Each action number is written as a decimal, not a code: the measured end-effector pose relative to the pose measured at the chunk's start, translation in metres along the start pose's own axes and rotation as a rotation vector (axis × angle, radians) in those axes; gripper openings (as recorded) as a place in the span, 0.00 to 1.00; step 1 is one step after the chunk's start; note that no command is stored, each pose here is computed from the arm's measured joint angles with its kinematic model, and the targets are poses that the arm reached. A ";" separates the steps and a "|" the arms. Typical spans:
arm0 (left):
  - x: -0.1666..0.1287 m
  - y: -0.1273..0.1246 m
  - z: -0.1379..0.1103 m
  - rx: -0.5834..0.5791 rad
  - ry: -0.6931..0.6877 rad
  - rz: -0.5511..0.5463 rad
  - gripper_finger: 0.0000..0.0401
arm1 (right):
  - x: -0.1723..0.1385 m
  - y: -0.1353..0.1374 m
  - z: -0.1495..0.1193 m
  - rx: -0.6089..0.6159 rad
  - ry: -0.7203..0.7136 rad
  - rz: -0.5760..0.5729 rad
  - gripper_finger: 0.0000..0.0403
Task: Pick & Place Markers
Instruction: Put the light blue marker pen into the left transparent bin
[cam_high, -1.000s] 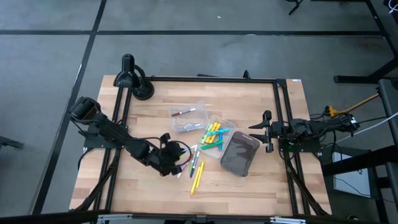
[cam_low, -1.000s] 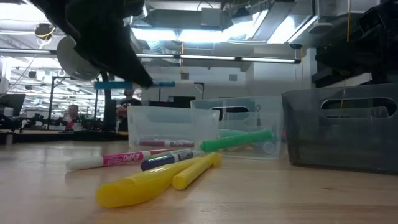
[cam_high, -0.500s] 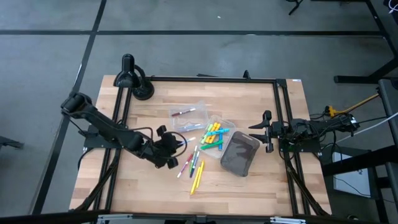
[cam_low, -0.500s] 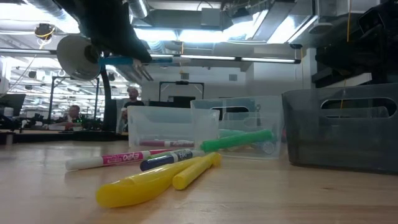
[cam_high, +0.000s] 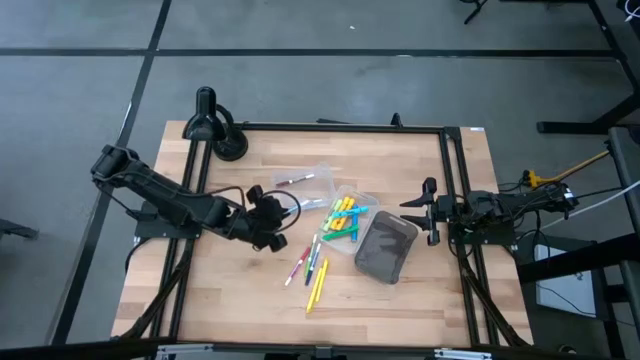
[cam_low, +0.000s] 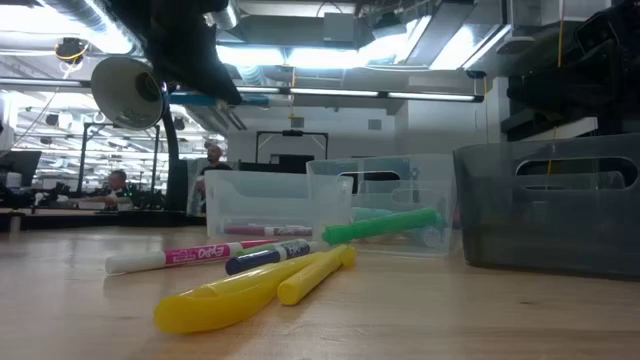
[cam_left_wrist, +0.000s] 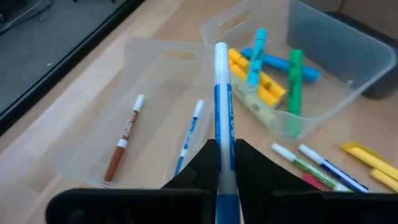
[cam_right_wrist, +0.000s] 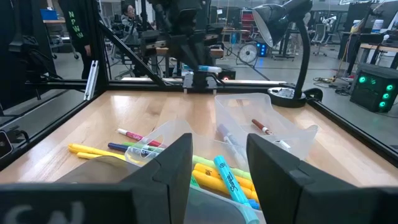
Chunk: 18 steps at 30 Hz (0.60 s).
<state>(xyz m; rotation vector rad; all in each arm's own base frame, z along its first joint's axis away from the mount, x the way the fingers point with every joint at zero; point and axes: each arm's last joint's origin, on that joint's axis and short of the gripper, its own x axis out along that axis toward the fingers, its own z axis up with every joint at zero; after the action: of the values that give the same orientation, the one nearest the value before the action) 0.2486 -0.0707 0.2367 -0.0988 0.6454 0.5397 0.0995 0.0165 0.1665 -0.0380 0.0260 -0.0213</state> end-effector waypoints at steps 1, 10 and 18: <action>0.001 0.002 0.001 -0.004 0.001 0.007 0.07 | 0.000 0.000 0.000 0.000 0.000 0.000 0.38; 0.012 0.016 0.009 -0.016 0.012 0.049 0.07 | 0.000 0.000 0.000 0.000 0.000 0.000 0.38; 0.006 0.045 0.028 -0.095 0.003 0.000 0.07 | 0.000 0.000 0.000 0.000 0.000 0.000 0.38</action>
<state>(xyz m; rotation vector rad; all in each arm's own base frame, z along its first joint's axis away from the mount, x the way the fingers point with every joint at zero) 0.2451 -0.0222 0.2583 -0.1890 0.6223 0.5699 0.0995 0.0165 0.1665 -0.0379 0.0257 -0.0213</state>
